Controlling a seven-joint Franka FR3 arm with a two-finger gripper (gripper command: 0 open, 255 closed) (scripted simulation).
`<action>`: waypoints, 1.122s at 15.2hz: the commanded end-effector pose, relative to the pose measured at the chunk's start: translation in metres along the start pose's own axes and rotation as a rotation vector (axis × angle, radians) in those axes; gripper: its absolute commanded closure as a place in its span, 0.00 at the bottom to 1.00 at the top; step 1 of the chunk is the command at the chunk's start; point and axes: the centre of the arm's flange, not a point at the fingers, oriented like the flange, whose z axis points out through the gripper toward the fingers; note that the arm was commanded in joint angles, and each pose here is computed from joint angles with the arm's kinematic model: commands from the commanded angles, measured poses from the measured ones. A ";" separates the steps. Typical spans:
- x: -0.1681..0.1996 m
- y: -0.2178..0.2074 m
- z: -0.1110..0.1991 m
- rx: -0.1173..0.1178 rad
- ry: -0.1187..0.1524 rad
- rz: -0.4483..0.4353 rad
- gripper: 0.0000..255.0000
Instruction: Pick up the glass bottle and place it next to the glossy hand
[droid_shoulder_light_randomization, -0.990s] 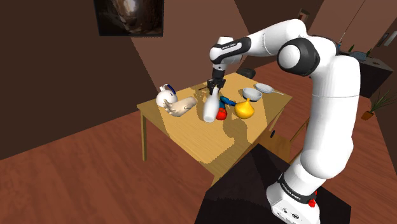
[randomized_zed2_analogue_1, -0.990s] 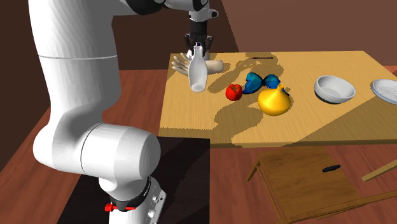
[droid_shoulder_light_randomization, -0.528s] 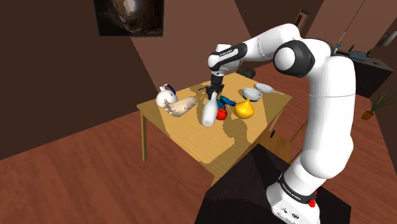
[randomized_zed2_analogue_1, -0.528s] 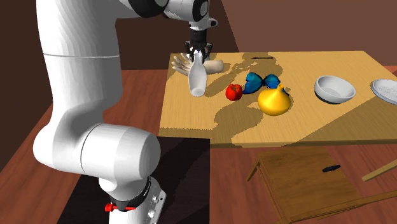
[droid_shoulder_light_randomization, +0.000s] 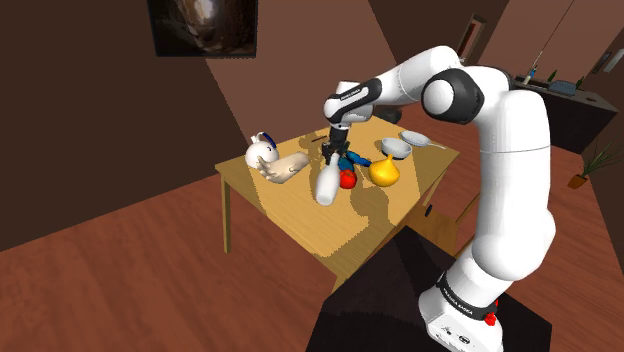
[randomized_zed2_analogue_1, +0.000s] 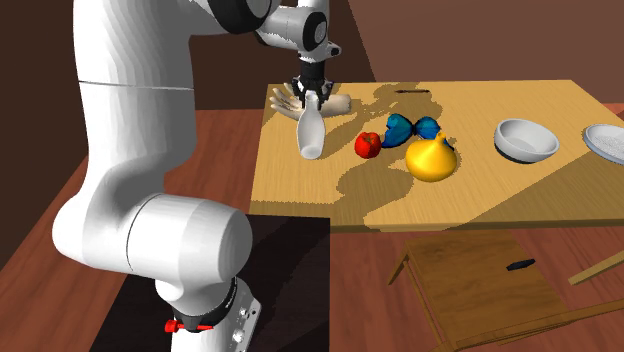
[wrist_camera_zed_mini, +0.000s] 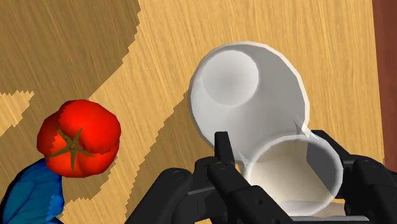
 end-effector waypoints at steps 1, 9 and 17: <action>0.001 0.000 0.010 0.000 0.001 0.000 1.00; 0.001 0.000 0.018 0.000 0.001 0.000 1.00; 0.001 0.000 0.005 0.000 0.001 0.000 0.00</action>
